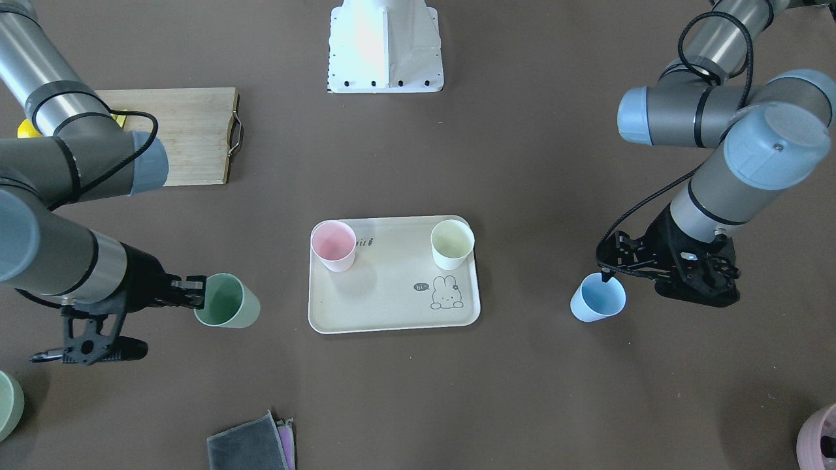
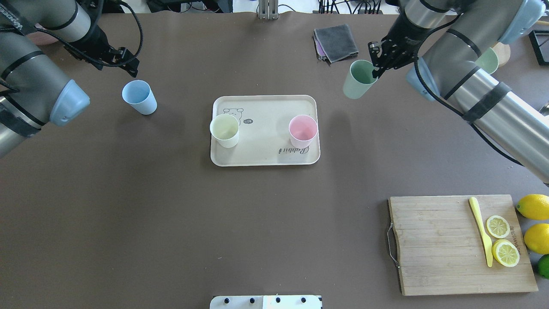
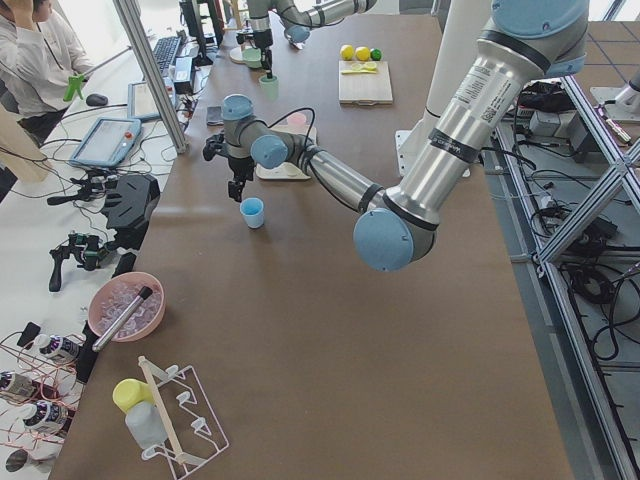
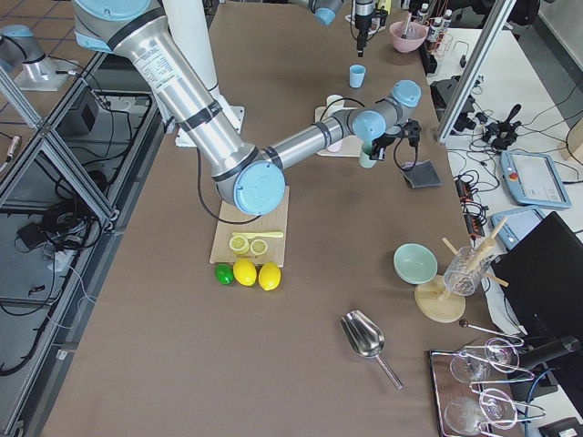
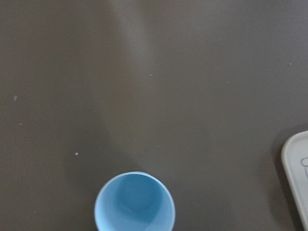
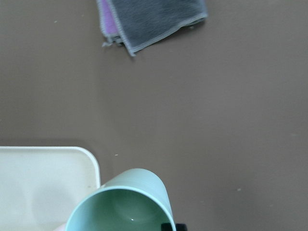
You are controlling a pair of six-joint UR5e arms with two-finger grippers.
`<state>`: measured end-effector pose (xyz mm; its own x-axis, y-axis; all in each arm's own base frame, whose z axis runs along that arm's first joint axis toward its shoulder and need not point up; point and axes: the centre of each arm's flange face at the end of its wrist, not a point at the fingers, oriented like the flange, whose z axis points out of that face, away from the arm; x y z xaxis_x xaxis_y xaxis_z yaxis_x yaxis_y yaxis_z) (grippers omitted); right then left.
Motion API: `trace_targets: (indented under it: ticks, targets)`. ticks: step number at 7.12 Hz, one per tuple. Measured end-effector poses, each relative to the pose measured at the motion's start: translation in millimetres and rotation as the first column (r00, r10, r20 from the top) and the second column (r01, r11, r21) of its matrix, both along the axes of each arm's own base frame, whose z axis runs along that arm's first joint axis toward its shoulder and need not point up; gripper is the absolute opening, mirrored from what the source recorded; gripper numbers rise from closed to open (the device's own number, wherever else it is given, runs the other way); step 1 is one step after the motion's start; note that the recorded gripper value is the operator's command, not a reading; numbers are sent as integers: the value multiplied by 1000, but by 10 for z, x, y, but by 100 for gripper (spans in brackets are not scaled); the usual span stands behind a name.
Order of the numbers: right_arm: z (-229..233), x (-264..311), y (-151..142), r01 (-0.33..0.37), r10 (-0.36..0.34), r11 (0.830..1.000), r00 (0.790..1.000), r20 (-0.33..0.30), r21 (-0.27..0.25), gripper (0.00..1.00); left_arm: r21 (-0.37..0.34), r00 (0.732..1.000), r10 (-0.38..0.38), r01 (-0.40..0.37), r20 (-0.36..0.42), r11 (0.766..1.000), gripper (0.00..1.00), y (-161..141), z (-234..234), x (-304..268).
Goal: Place all cups on tray
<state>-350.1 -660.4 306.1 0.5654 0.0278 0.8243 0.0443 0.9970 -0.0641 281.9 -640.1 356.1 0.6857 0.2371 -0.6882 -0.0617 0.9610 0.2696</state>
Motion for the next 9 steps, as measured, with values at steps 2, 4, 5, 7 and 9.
trace_targets:
  ticks: [2,4,5,7,9]
  targets:
    - [-527,-715,255,-14,14,1000,1000,-16,-4,0,-24,1000,1,-1,25,1000,99,-122,250,-45]
    - [-629,-1151,440,-28,29,999,999,-34,39,99,-31,999,10,-9,33,999,99,-189,448,12]
    - [-620,-1259,474,-43,45,998,998,-37,56,100,-32,999,23,-22,33,999,98,-166,502,109]
    - [-660,-1268,463,-63,65,995,997,-29,74,100,-38,997,66,-64,38,997,52,-38,622,393]
    - [-821,-857,283,-76,75,996,997,25,53,100,-43,996,85,-83,41,996,0,22,738,523]
